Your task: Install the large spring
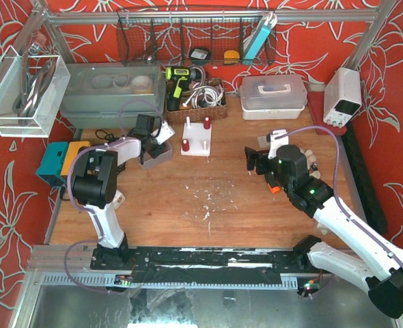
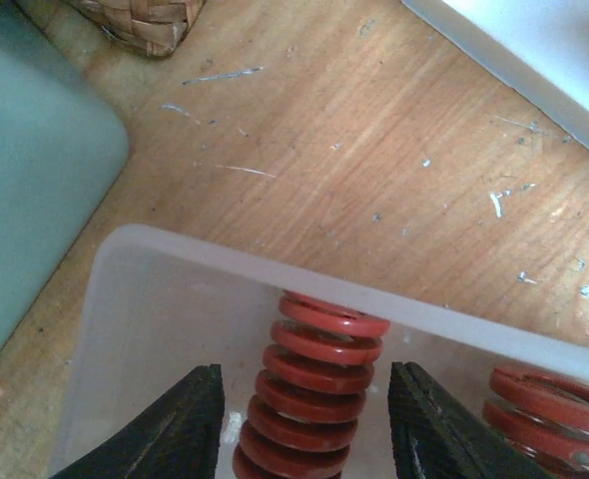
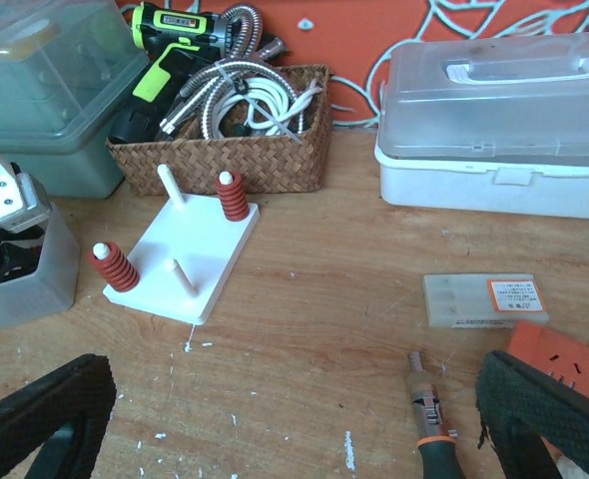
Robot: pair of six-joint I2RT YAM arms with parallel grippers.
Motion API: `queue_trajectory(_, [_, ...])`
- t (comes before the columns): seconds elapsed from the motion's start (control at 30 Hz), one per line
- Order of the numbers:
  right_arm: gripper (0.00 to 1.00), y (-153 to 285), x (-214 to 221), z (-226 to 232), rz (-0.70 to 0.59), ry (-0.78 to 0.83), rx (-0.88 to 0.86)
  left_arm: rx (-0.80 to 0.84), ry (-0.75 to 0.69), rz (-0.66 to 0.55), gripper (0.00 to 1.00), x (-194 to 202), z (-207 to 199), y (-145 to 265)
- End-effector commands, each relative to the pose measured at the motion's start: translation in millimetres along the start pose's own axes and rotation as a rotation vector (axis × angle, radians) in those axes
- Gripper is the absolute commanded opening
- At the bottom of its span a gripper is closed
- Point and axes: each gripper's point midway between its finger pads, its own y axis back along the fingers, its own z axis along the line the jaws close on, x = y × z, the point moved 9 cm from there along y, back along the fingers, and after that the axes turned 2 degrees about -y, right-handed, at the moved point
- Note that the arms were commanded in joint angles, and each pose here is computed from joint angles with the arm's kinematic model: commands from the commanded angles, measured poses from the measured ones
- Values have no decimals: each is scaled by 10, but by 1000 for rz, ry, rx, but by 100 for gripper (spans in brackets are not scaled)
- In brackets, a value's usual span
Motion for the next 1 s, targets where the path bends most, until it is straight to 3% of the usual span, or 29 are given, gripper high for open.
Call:
queue_trajectory(0.0, [99,4,-7,-28,-24,-1,20,25,-20,68,51,133,-80,-184])
queue_trajectory(0.13, [99,-13,5,-20,-21,-1,16,115,-21,86,54,181,-180,-234])
queue_trajectory(0.27, [99,-13,4,-21,-19,-1,17,169,2,88,44,131,-182,-172])
queue_trajectory(0.57, [99,-19,11,-12,-18,-7,7,74,34,13,38,-116,53,252])
queue_trajectory(0.97, [99,0,-5,-14,-22,-8,6,89,103,96,49,-39,89,281])
